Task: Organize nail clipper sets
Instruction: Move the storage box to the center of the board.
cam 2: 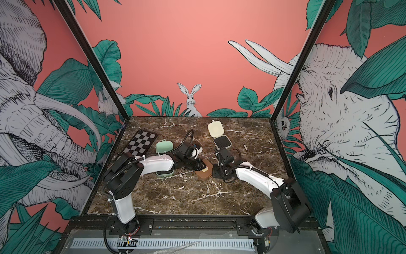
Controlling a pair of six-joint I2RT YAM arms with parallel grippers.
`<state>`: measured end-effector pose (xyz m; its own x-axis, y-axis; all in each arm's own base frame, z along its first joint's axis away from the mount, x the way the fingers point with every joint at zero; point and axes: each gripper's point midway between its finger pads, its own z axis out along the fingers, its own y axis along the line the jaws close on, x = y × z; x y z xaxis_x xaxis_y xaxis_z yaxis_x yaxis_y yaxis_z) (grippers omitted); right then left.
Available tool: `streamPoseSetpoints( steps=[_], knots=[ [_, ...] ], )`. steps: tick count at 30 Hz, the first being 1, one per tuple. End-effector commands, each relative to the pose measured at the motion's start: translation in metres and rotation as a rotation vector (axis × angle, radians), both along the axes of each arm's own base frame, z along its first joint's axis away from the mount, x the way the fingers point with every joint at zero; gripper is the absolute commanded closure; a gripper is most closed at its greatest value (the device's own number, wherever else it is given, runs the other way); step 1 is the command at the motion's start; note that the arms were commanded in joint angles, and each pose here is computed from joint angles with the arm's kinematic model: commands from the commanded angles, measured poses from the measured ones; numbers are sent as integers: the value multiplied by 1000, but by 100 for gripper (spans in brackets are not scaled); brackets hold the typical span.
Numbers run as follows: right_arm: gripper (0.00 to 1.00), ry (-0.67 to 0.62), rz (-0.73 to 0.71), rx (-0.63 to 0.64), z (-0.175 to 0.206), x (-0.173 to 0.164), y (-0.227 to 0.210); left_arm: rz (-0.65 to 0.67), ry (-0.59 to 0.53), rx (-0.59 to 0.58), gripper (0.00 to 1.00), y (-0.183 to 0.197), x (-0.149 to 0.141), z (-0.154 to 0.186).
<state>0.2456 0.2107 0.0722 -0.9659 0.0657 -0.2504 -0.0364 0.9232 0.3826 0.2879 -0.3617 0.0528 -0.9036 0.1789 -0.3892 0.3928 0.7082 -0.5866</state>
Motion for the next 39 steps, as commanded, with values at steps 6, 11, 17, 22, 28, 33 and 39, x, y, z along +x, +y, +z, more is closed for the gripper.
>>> streamPoseSetpoints(
  steps=[6,11,17,22,28,33,39],
  knots=[
    [65,30,-21,22,-18,16,20,51,99,178,72,34,-19,-39],
    [68,59,-21,11,-37,21,25,37,83,175,71,30,-15,-28],
    [71,73,-35,2,-51,25,26,26,73,165,70,28,-15,-16],
    [73,87,-35,-16,-58,26,26,46,-3,200,57,44,-5,13],
    [74,75,-17,-60,-56,28,20,58,-63,319,49,82,23,35],
    [74,72,-6,-79,-53,30,16,28,-93,323,49,81,44,40],
    [74,67,1,-88,-49,30,14,-58,-45,300,49,60,56,31]
  ],
)
